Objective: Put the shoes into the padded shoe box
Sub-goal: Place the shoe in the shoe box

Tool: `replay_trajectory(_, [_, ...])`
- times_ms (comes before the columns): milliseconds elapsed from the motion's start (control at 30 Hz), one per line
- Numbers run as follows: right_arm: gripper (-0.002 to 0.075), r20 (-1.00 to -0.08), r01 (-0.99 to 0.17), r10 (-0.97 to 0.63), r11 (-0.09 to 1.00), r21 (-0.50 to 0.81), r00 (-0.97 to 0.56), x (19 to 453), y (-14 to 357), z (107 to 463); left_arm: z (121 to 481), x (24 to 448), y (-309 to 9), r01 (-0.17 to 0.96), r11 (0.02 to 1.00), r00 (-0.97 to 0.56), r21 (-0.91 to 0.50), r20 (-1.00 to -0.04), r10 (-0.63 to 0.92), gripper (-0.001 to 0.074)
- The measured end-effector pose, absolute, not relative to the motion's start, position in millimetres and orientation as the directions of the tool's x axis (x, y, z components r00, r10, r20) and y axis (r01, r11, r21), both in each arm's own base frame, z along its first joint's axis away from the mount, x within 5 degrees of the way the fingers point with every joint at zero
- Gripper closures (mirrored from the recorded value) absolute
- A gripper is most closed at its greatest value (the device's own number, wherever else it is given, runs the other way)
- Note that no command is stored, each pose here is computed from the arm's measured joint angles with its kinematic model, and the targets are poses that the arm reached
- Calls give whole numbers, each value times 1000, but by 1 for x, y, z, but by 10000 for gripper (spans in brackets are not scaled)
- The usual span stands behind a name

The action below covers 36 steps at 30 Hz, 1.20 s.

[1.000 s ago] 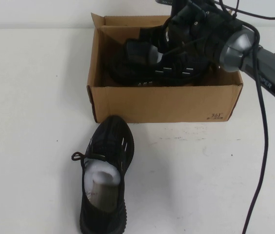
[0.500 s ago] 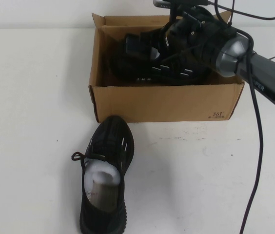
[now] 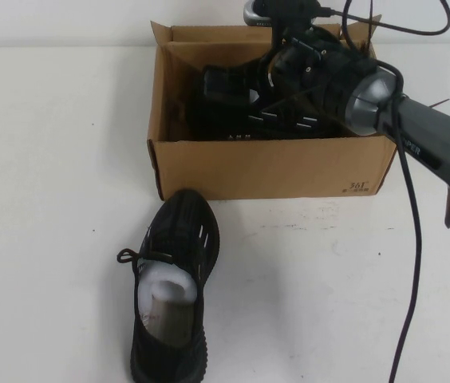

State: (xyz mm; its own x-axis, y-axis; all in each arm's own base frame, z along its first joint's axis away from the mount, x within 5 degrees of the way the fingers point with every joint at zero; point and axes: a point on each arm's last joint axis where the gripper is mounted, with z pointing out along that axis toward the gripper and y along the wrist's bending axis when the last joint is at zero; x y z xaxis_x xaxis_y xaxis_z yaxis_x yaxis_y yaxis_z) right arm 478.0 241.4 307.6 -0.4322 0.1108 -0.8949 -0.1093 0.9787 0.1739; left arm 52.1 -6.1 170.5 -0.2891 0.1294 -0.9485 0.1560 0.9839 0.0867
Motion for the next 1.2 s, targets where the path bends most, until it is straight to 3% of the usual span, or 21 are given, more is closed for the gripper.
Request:
replay_trajectory(233, [726, -915, -178, -13, 982, 64, -402, 478, 243, 309, 170, 52, -6, 156, 984, -289, 87, -949, 129, 738])
replay_trajectory(300, [685, -914, -184, -36, 982, 42, -403, 478, 243, 308, 170, 52, -6, 156, 984, -289, 87, -949, 129, 738])
replay_trajectory(433, [483, -913, -191, -49, 981, 32, -406, 477, 245, 308, 170, 52, -6, 156, 984, -289, 87, -949, 129, 738])
replay_trajectory(533, [256, -912, -190, -47, 981, 34, -407, 476, 245, 308, 170, 52, -6, 156, 984, -289, 87, -949, 129, 738])
replay_trajectory(600, [190, -908, -189, -55, 982, 27, -415, 476, 244, 308, 170, 52, -6, 156, 984, -289, 87, -949, 129, 738])
replay_trajectory(733, [233, -890, -182, -35, 982, 55, -455, 467, 247, 315, 170, 52, -6, 156, 984, -289, 87, -949, 129, 738])
replay_trajectory(833, [316, -868, -161, -2, 983, 90, -497, 451, 248, 331, 170, 52, -6, 156, 984, -289, 87, -949, 129, 738])
replay_trajectory(933, [438, -842, -132, 15, 986, 102, -540, 432, 244, 354, 170, 52, -6, 156, 984, -289, 87, -949, 129, 738])
replay_trajectory(1067, [700, -825, -166, -88, 986, 7, -559, 401, 240, 387, 170, 52, -6, 156, 984, -289, 87, -949, 129, 738])
replay_trajectory(1100, [732, -821, -170, -96, 985, 1, -563, 393, 237, 395, 170, 52, -6, 156, 984, -289, 87, -949, 129, 738])
replay_trajectory(1200, [731, -811, -190, -142, 981, -39, -568, 369, 230, 419, 170, 52, -6, 156, 984, -289, 87, -949, 129, 738])
